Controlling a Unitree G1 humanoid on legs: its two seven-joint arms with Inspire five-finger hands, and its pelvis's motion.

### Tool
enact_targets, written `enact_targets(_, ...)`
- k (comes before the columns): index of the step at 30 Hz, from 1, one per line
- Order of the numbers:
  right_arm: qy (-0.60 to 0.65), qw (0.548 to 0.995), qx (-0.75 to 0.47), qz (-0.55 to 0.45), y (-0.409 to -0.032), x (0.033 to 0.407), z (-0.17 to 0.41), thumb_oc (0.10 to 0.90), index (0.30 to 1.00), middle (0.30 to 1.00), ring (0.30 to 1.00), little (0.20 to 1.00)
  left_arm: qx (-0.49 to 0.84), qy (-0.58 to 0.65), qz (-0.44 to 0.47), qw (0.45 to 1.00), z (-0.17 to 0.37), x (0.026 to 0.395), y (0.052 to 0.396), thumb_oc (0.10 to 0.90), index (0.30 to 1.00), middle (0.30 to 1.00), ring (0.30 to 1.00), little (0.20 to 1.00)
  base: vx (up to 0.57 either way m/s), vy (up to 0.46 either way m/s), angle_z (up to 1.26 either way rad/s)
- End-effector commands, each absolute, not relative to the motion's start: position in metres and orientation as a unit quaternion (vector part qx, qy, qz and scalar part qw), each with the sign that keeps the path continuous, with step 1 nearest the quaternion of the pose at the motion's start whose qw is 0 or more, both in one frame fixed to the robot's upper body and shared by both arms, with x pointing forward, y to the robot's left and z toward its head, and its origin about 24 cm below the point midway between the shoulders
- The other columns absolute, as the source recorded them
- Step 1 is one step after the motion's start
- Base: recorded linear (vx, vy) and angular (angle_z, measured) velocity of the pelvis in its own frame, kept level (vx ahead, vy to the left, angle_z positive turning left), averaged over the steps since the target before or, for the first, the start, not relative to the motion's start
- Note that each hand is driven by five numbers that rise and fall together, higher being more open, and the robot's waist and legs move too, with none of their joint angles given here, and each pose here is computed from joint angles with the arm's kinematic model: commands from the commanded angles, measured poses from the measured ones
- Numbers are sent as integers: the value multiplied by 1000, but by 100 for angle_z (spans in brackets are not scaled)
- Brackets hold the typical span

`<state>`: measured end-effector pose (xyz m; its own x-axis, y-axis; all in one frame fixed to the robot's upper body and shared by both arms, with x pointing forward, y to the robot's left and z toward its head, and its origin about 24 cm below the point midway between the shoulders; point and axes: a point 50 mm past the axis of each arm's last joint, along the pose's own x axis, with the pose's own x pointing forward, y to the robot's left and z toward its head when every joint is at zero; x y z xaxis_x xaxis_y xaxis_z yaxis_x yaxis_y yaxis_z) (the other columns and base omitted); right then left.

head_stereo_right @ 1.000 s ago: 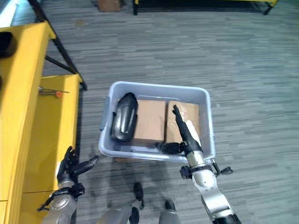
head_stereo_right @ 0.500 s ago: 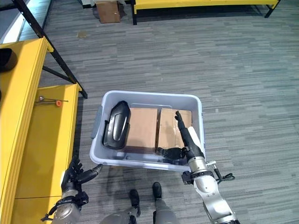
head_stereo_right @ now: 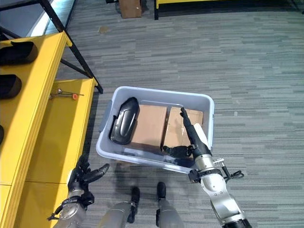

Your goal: Move parts from the plastic box to the shelf.

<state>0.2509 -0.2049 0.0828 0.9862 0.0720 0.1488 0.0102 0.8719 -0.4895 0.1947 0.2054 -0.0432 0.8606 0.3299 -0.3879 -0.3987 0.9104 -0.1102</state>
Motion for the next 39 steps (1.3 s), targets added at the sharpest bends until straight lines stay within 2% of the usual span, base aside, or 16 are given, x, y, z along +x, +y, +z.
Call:
enact_targets(1,-196,948,-252,-12,-210,255,126,900,1000,1000,1000,1000,-85,96,187,974,-12,206,215,900,1000,1000,1000,1000,77,223,50)
enact_targets(17,-185,953,-241,-8,-202,255,119,900,1000,1000,1000,1000,-53,76,198,976,-4,207,228,900,1000,1000,1000,1000,58,158,-17)
enact_targets(21,-205,938,-280,-23,-208,256,130,900,1000,1000,1000,1000,-45,69,197,977,0,208,230,900,1000,1000,1000,1000,28,31,-5)
enact_targets(24,-244,907,-340,-38,-215,260,153,900,1000,1000,1000,1000,-42,66,196,977,1,207,232,900,1000,1000,1000,1000,0,0,0)
enact_targets(27,-285,859,-423,-53,-225,269,185,900,1000,1000,1000,1000,-40,61,192,979,4,207,234,900,1000,1000,1000,1000,-14,-23,-1)
enact_targets(28,-285,858,-423,-52,-225,270,185,900,1000,1000,1000,1000,-41,60,193,979,4,207,234,900,1000,1000,1000,1000,-33,-33,4)
enact_targets(31,-288,804,-517,-50,-233,278,204,900,1000,1000,1000,1000,-38,61,185,980,4,207,236,900,1000,1000,1000,1000,-25,-20,2)
enact_targets(32,-289,804,-518,-50,-233,279,205,900,1000,1000,1000,1000,-39,61,185,980,4,207,236,900,1000,1000,1000,1000,0,0,0)
enact_targets(34,-296,762,-575,-36,-232,286,220,900,1000,1000,1000,1000,-36,57,177,982,6,209,235,900,1000,1000,1000,1000,-48,-31,12)
enact_targets(35,-297,761,-575,-35,-232,286,220,900,1000,1000,1000,1000,-37,57,177,982,6,210,235,900,1000,1000,1000,1000,-59,-50,12)
enact_targets(36,-289,737,-611,-26,-231,291,225,900,1000,1000,1000,1000,-37,57,173,983,7,210,234,900,1000,1000,1000,1000,-28,-25,10)
enact_targets(38,-289,732,-616,-25,-231,293,227,900,1000,1000,1000,1000,-38,56,173,983,7,211,234,900,1000,1000,1000,1000,-25,-26,12)
enact_targets(39,-280,705,-651,-15,-231,297,230,900,1000,1000,1000,1000,-37,56,167,984,7,212,232,900,1000,1000,1000,1000,-28,-21,12)
